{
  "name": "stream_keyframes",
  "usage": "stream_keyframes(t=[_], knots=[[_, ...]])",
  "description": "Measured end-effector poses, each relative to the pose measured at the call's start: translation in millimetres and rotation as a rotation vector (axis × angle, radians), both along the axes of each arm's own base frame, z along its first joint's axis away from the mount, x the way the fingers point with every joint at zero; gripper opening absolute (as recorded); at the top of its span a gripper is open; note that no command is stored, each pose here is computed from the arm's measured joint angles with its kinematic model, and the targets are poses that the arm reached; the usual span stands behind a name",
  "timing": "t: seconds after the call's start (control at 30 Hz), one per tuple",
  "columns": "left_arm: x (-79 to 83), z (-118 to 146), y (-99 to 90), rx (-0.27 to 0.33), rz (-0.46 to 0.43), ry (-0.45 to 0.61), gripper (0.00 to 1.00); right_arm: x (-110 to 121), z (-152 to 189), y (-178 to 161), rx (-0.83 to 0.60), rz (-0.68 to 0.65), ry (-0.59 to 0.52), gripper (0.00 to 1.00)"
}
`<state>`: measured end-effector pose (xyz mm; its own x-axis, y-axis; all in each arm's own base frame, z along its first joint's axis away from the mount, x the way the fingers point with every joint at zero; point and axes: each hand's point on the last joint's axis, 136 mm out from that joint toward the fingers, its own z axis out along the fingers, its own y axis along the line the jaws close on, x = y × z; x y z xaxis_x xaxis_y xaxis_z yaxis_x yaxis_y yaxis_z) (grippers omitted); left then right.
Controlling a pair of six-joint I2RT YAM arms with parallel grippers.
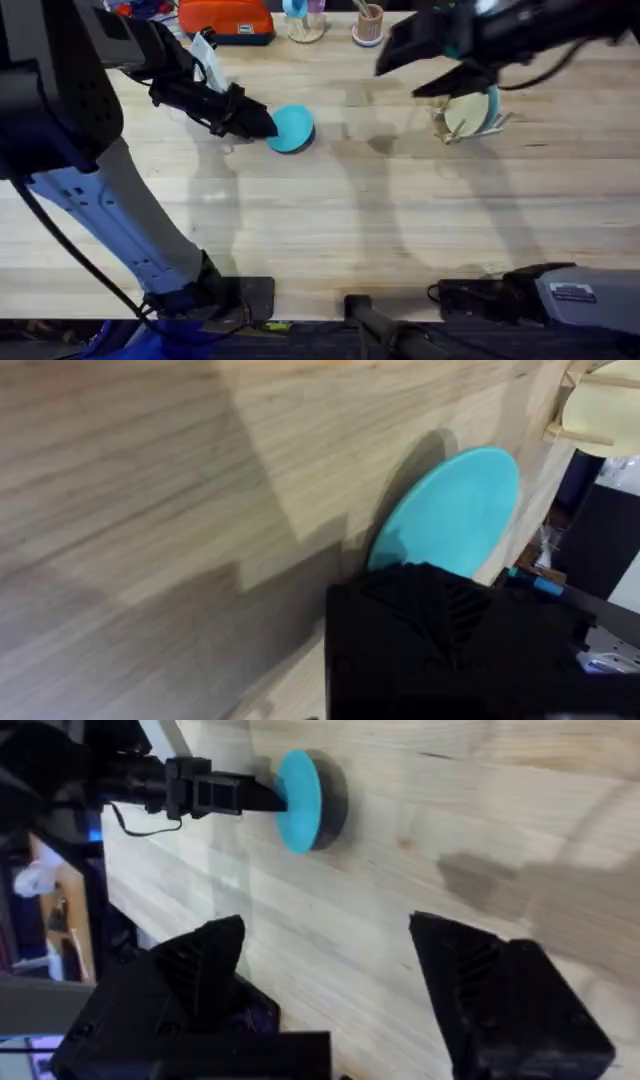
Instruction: Pick up the plates from the table one by one and place each into a slot on the dish rack.
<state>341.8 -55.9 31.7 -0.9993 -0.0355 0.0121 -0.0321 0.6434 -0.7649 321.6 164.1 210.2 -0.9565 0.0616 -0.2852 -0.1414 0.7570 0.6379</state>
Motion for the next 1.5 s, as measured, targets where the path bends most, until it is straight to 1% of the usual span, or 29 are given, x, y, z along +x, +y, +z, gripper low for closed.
stream_keyframes(t=[0.17, 0.37, 0.57, 0.7, 0.87, 1.03, 1.07, 1.27, 1.33, 1.5], knots=[[0.0, 0, 0.0, 0.000, 0.000, 0.000, 0.040, 11, -32, 30, 0.010, 0.037, 0.071, 0.995], [0.0, 0, 0.0, 0.000, 0.000, 0.000, 0.040, 23, -71, 58, 0.013, 0.059, 0.139, 0.995], [0.0, 0, 0.0, 0.000, 0.000, 0.000, 0.040, 27, -107, 83, 0.009, 0.086, 0.190, 0.994], [0.0, 0, 0.0, 0.000, 0.000, 0.000, 0.040, 27, -122, 96, 0.008, 0.105, 0.201, 0.994], [0.0, 0, 0.0, 0.000, 0.000, 0.000, 0.040, 26, -133, 114, 0.014, 0.137, 0.187, 0.994], [0.0, 0, 0.0, 0.000, 0.000, 0.000, 0.040, 28, -134, 133, 0.033, 0.168, 0.143, 0.994], [0.0, 0, 0.0, 0.000, 0.000, 0.000, 0.040, 30, -133, 142, 0.037, 0.159, 0.124, 0.993], [0.0, 0, 0.0, 0.000, 0.000, 0.000, 0.040, 35, -141, 156, 0.043, 0.125, 0.119, 0.993], [0.0, 0, 0.0, 0.000, 0.000, 0.000, 0.041, 36, -146, 160, 0.046, 0.119, 0.126, 0.993], [0.1, 0, 0.0, 0.000, 0.000, -0.001, 0.040, 40, -145, 164, 0.057, 0.107, 0.112, 0.993]])
